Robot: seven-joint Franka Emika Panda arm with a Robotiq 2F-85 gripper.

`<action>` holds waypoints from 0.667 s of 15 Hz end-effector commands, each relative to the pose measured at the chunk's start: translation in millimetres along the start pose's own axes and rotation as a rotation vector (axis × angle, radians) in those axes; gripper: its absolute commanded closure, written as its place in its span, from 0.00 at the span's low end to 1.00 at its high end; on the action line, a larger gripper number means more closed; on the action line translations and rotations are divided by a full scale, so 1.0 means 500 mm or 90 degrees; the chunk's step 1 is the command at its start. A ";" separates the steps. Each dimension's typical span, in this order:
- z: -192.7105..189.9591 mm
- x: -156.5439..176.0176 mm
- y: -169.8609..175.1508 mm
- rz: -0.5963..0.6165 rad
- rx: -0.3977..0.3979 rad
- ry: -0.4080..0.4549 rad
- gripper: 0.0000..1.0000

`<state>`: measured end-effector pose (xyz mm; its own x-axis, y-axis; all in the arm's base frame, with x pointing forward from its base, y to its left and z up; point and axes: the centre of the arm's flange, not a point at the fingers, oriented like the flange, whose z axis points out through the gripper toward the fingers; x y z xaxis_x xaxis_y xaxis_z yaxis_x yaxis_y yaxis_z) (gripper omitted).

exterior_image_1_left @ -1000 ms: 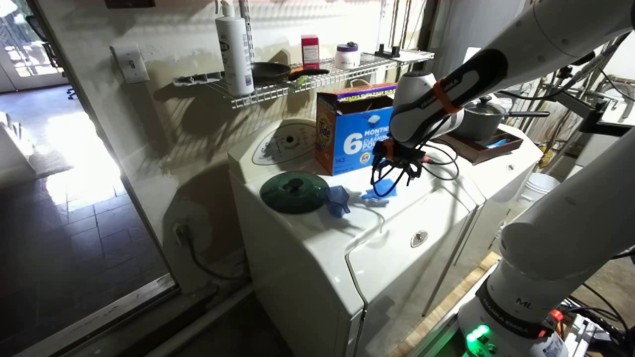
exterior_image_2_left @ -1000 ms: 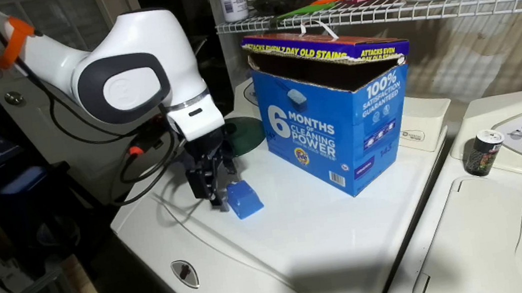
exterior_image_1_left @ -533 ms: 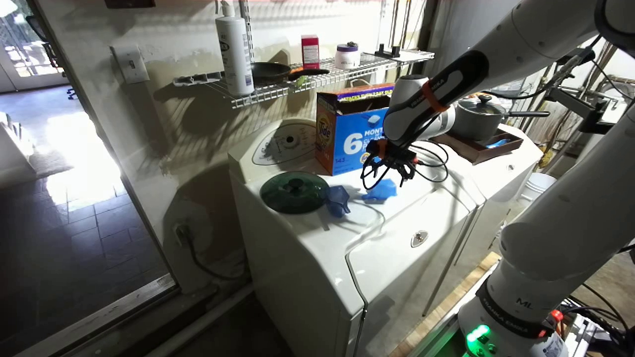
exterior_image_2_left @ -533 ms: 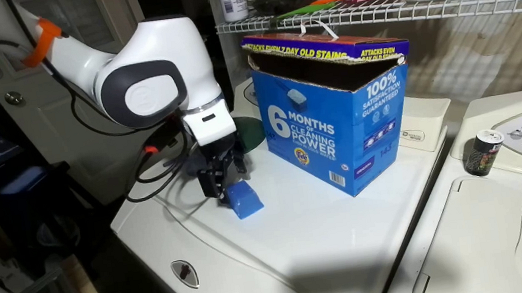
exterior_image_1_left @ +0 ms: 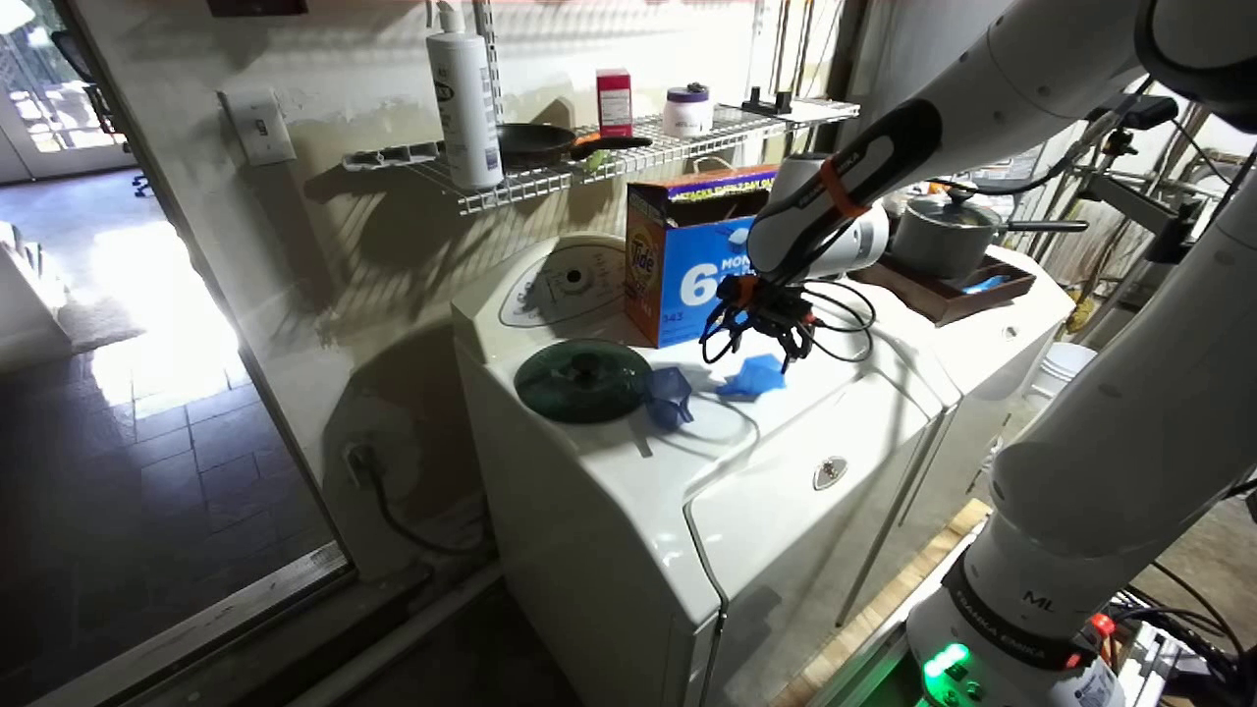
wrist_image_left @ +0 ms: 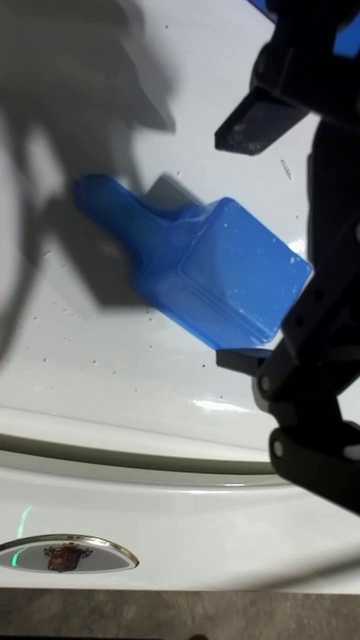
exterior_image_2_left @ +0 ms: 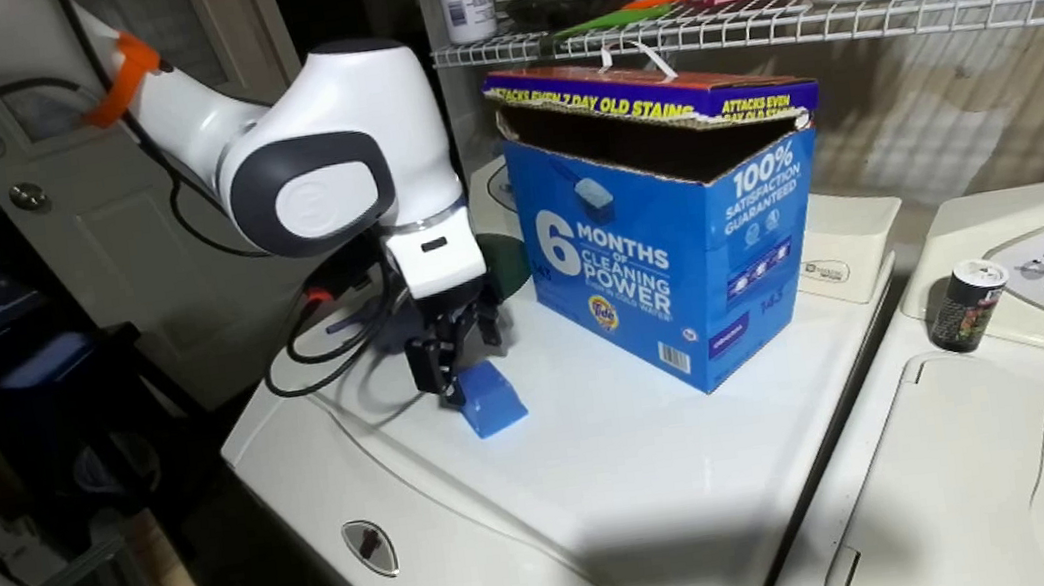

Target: Pick up the measuring cup on the right and hang it on the box.

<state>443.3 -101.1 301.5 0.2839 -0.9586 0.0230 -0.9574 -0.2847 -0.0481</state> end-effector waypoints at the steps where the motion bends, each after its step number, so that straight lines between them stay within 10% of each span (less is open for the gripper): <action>1: 0.014 0.006 -0.022 0.013 0.003 -0.009 0.00; 10: 0.043 0.021 -0.019 0.006 -0.019 -0.023 0.08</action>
<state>447.1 -103.3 286.0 0.2780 -0.9606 0.0049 -0.9603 -0.2781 -0.0220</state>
